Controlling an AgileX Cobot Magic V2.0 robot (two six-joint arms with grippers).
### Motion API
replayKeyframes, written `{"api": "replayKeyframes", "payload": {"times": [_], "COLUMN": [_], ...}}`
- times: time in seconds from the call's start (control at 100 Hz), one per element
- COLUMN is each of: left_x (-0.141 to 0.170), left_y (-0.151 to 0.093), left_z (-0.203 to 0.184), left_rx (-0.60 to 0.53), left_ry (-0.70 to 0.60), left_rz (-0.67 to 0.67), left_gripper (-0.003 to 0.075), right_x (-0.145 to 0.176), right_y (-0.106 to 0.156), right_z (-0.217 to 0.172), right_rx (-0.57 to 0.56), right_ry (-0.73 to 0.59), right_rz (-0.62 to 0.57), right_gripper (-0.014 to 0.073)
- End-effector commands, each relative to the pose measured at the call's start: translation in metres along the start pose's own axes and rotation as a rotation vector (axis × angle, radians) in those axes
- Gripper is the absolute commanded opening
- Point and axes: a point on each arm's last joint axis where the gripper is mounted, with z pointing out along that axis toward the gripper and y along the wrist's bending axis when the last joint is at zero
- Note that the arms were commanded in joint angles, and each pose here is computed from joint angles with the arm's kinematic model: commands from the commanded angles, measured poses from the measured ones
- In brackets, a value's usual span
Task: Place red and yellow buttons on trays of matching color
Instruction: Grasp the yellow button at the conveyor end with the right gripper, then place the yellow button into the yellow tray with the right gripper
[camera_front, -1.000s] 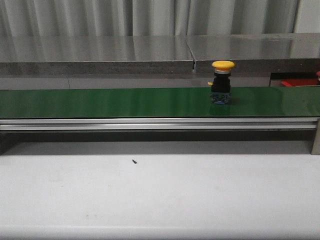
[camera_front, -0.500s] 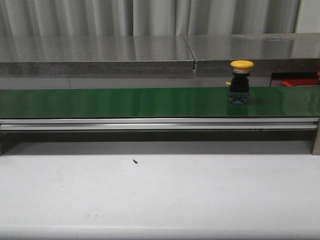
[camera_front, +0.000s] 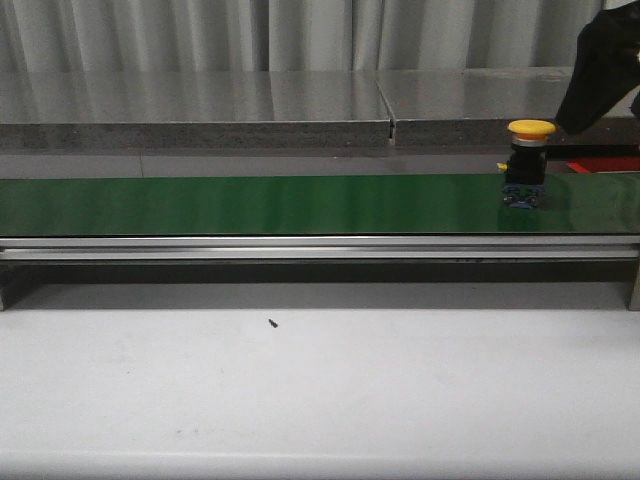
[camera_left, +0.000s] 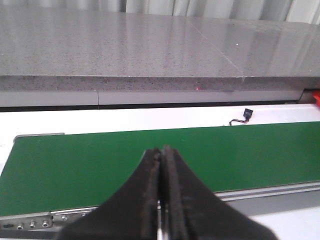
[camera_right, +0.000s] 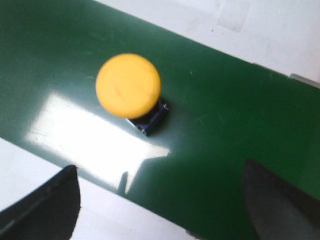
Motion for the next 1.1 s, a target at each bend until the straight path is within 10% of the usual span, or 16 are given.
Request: {"api": "replayKeyframes", "payload": {"times": [0.0,0.45,0.79,1.09], "left_x": [-0.013,-0.013,-0.013,-0.013], "left_y": [0.002,0.002,0.002,0.002], "left_z": [-0.002,-0.002,-0.002,-0.002], "left_rx": [-0.030,-0.030,-0.030,-0.030], "left_ry": [-0.065,-0.065,-0.065,-0.065], "left_rz": [-0.013,-0.013,-0.013,-0.013], "left_gripper": [-0.0019,-0.0019,-0.0019,-0.0019], "right_x": [-0.016,-0.019,-0.024,-0.027], "right_y": [0.002,-0.012,-0.016,-0.044], "right_z": [-0.011,0.031,0.035,-0.015], "right_rx": [0.033,0.064,0.060,0.102], "right_ry": [-0.120,-0.119,-0.115,-0.149], "right_rz": [-0.007,0.020,0.023,0.106], "right_gripper": [0.0644,0.0624,0.0101,0.0062]}}
